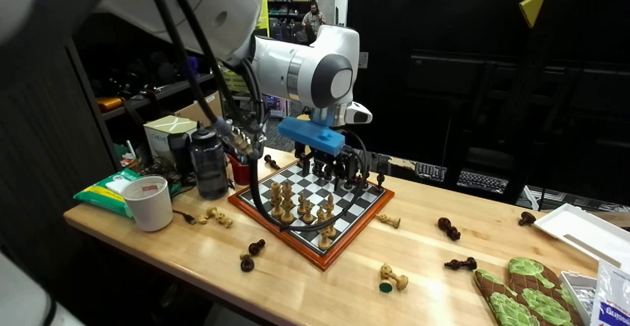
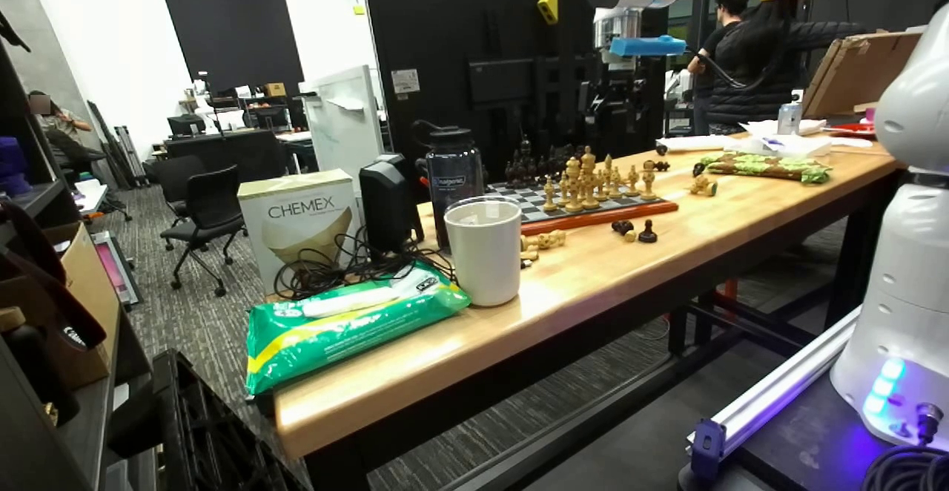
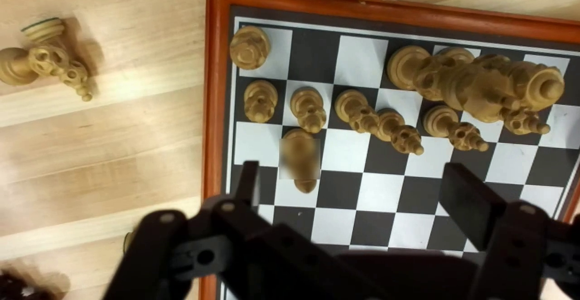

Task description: Move the light brown chess piece backwards

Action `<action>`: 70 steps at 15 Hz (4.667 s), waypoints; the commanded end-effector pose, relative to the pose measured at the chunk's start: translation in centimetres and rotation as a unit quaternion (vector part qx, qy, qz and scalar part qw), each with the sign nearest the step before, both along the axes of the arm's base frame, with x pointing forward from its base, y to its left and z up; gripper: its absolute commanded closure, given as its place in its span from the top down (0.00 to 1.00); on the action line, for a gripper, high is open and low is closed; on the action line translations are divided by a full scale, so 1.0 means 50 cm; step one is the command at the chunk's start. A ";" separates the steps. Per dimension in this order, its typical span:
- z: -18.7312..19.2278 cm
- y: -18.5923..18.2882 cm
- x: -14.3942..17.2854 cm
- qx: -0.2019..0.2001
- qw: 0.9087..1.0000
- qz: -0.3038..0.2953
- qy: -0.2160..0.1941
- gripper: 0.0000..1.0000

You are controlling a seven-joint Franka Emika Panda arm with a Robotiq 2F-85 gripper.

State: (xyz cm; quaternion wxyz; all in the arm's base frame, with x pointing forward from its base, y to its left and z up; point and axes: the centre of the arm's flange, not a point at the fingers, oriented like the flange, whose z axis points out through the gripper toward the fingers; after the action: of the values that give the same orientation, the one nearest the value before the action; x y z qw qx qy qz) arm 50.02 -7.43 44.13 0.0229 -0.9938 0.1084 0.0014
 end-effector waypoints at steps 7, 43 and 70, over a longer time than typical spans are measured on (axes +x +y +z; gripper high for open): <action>-0.039 -0.032 0.039 -0.012 1.000 -0.008 0.000 1.00; 0.050 0.032 0.009 -0.029 0.999 0.039 -0.009 0.05; -0.034 0.093 -0.101 0.007 0.996 0.092 0.016 0.05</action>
State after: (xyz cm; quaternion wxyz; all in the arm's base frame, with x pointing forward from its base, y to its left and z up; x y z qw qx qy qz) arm 45.20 -3.10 42.94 0.0242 -0.9988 0.0309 0.0304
